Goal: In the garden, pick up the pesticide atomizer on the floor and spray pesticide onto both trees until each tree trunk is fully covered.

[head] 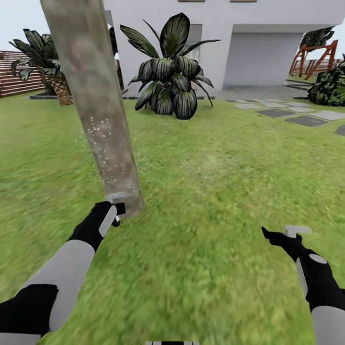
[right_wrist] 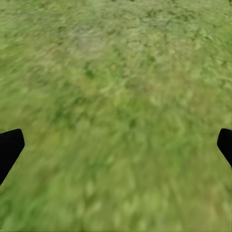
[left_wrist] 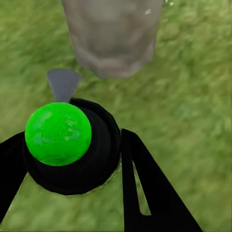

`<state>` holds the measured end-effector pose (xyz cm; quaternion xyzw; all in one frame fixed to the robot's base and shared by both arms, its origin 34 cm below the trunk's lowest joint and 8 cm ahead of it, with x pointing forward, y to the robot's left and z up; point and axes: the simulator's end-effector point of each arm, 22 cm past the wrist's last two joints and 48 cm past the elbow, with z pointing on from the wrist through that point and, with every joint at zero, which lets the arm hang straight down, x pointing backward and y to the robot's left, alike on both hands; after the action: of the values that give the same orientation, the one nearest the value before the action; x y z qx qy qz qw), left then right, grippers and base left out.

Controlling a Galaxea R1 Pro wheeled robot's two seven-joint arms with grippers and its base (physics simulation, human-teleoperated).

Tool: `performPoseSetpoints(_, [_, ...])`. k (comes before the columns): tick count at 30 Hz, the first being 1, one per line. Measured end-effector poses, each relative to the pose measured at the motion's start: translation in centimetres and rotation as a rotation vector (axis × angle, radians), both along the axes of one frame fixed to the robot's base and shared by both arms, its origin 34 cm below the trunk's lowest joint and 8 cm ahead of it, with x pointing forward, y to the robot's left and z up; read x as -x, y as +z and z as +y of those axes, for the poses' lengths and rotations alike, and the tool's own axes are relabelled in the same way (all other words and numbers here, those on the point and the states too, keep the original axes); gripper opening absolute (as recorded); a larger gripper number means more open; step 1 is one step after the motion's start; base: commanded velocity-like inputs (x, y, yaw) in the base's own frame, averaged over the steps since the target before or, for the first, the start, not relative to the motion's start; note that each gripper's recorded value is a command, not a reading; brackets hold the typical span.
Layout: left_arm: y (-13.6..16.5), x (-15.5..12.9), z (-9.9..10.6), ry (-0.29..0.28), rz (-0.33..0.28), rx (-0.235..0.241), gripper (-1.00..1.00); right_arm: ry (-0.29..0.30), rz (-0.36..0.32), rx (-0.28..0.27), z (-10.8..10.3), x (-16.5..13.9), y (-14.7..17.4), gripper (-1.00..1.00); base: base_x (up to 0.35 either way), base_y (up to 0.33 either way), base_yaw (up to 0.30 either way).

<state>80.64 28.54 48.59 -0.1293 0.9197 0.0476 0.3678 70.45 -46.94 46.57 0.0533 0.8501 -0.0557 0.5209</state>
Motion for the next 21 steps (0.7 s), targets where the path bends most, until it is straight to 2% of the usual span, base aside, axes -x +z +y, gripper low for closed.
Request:
performPoseSetpoints(3, [-0.2, 0.1, -0.1, 0.002, -0.007, 0.001, -1.00, 0.000, 0.000, 0.000, 0.0, 0.0, 0.0, 1.00, 0.095, -0.053, 0.166])
performPoseSetpoints(9, [-1.4, 0.8, -0.1, 0.003, 0.015, -0.001, -1.00, 0.001, 0.000, 0.000, 0.0, 0.0, 0.0, 1.00, 0.228, -0.169, 0.020])
performPoseSetpoints(10, [-2.0, 1.1, 0.0, 0.005, 0.026, -0.001, -1.00, 0.001, 0.000, 0.000, 0.0, 0.0, 0.0, 1.00, 0.240, -0.175, 0.183])
performPoseSetpoints(14, [-3.1, 1.3, 0.4, 0.025, 0.009, -0.005, -1.00, 0.001, -0.001, 0.001, 0.0, 0.0, 0.0, 1.00, 0.240, -0.175, 0.256])
performPoseSetpoints(21, [-3.3, 1.6, 0.6, 0.041, 0.015, -0.024, -1.00, 0.001, -0.001, 0.001, 0.0, 0.0, 0.0, 1.00, 0.201, -0.181, 0.276])
